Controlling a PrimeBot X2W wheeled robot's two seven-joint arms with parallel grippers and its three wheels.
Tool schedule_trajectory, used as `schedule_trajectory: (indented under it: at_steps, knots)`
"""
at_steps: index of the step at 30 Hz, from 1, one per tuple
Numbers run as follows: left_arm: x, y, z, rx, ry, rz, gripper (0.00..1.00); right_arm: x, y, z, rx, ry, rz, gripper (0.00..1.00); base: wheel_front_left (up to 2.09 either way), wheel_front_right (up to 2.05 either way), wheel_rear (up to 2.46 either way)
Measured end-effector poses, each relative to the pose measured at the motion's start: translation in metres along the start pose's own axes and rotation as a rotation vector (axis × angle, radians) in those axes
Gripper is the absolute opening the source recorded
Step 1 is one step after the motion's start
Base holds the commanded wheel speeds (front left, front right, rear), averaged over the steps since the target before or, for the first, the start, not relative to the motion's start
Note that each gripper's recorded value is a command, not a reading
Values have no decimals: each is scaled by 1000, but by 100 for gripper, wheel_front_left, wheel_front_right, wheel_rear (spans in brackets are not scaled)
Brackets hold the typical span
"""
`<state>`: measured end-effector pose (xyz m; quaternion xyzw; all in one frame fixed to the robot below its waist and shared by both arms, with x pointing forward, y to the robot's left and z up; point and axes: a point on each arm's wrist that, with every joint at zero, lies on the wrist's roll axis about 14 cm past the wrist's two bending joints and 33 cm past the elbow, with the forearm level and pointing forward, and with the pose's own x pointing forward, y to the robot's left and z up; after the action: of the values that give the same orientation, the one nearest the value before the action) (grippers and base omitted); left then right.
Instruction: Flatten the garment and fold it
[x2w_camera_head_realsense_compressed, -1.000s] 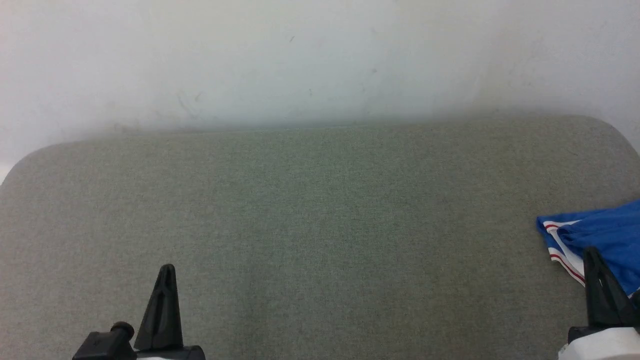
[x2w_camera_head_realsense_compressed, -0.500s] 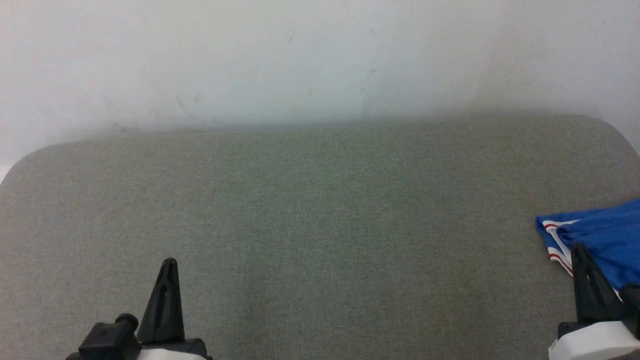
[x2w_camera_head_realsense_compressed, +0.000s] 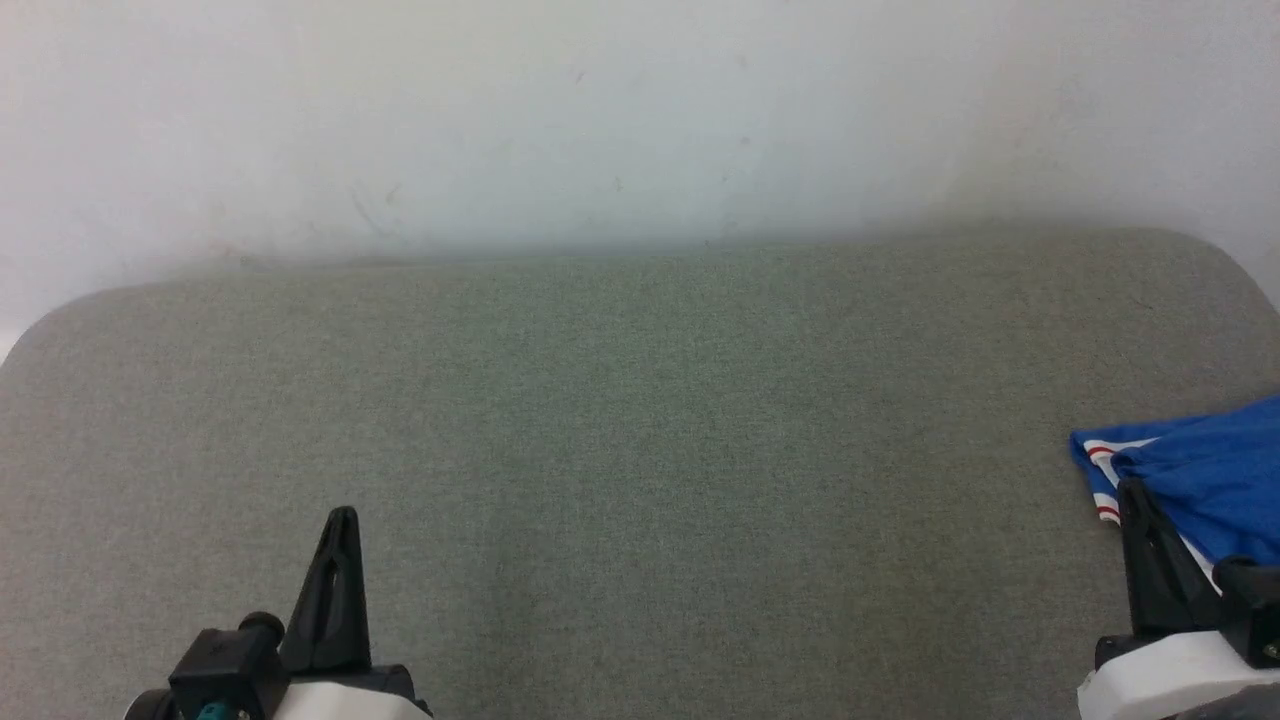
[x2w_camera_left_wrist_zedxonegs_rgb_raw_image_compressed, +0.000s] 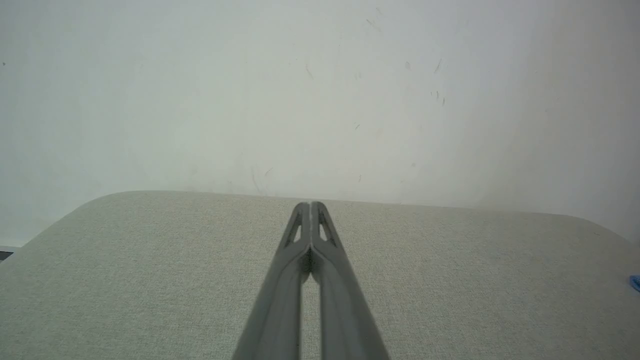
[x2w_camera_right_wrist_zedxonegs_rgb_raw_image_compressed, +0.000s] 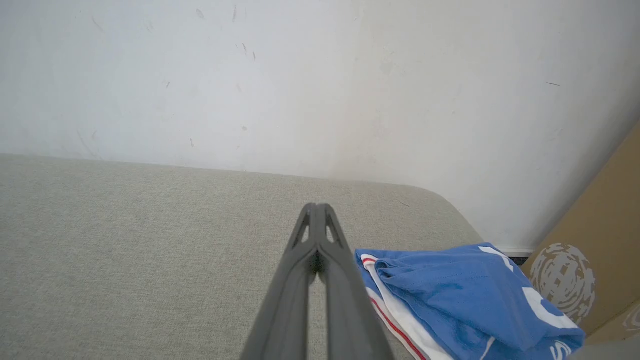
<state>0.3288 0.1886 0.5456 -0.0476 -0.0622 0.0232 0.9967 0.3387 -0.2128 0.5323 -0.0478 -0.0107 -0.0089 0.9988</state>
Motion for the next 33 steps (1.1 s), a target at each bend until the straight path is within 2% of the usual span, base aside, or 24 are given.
schedule_trajectory:
  at_steps: [33]
  knots:
    - [16,-1,-6,58,28,-10,0,11,19,-4,17,14,54,0,0,0,0]
